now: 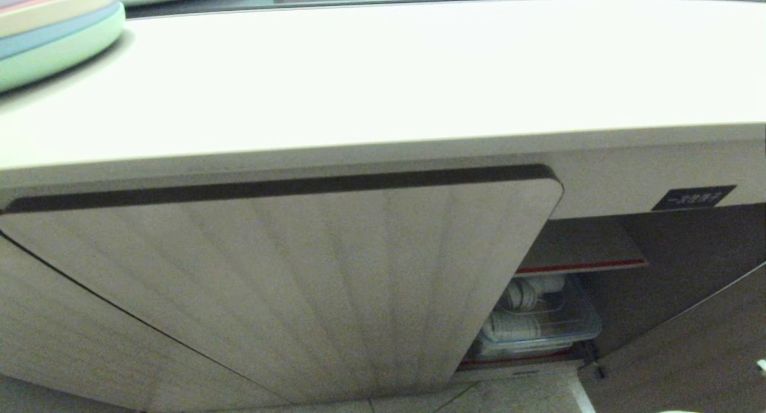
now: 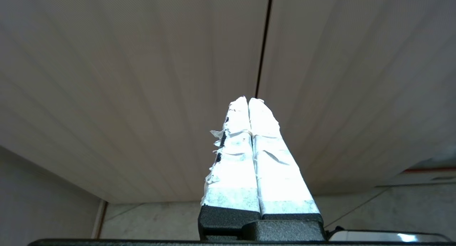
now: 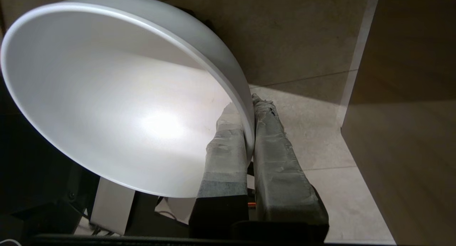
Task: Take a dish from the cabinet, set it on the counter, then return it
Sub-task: Place it on the table
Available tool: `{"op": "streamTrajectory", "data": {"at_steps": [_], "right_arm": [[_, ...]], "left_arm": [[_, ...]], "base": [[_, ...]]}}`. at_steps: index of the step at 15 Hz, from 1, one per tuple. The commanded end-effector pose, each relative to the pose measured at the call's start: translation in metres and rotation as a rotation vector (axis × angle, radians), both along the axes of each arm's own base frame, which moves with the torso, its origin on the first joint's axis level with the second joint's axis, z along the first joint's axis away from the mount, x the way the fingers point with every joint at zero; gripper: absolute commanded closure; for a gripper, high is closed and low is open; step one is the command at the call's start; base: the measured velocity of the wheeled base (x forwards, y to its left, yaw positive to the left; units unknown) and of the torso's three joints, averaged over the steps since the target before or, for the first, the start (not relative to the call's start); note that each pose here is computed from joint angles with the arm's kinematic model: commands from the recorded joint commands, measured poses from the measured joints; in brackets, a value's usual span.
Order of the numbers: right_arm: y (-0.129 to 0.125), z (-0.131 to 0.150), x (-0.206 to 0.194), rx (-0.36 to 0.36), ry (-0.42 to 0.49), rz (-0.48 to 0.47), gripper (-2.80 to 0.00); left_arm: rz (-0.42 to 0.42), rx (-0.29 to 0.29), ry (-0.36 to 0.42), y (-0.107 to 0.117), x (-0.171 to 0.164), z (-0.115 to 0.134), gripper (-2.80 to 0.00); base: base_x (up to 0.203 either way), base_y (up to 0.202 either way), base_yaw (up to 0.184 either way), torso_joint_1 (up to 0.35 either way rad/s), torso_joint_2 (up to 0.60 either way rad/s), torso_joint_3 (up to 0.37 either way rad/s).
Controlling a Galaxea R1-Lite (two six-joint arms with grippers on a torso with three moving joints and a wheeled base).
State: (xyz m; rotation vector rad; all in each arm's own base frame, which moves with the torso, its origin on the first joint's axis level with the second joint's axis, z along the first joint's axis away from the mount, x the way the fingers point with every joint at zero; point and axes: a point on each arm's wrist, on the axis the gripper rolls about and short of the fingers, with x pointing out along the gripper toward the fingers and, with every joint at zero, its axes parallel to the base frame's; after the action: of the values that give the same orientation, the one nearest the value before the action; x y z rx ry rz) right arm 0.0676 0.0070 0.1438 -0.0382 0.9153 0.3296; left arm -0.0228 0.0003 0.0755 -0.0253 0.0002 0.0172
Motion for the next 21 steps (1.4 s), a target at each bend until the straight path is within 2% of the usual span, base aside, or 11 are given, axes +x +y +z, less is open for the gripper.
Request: {"op": "streamTrajectory", "data": {"at_steps": [1, 21], "right_arm": [[0.0001, -0.0006, -0.0002, 0.001, 0.004, 0.003, 0.0], [0.0002, 0.0005, -0.0019, 0.0, -0.008, 0.005, 0.0]], "left_arm": [[0.001, -0.001, 0.0, 0.0, 0.0, 0.0, 0.0], [0.001, -0.001, 0.0, 0.0, 0.0, 0.0, 0.0]], "base": [[0.0, 0.0, 0.0, 0.187, -0.5, -0.292], [0.0, 0.0, 0.0, 0.231, -0.52, -0.288]]}}
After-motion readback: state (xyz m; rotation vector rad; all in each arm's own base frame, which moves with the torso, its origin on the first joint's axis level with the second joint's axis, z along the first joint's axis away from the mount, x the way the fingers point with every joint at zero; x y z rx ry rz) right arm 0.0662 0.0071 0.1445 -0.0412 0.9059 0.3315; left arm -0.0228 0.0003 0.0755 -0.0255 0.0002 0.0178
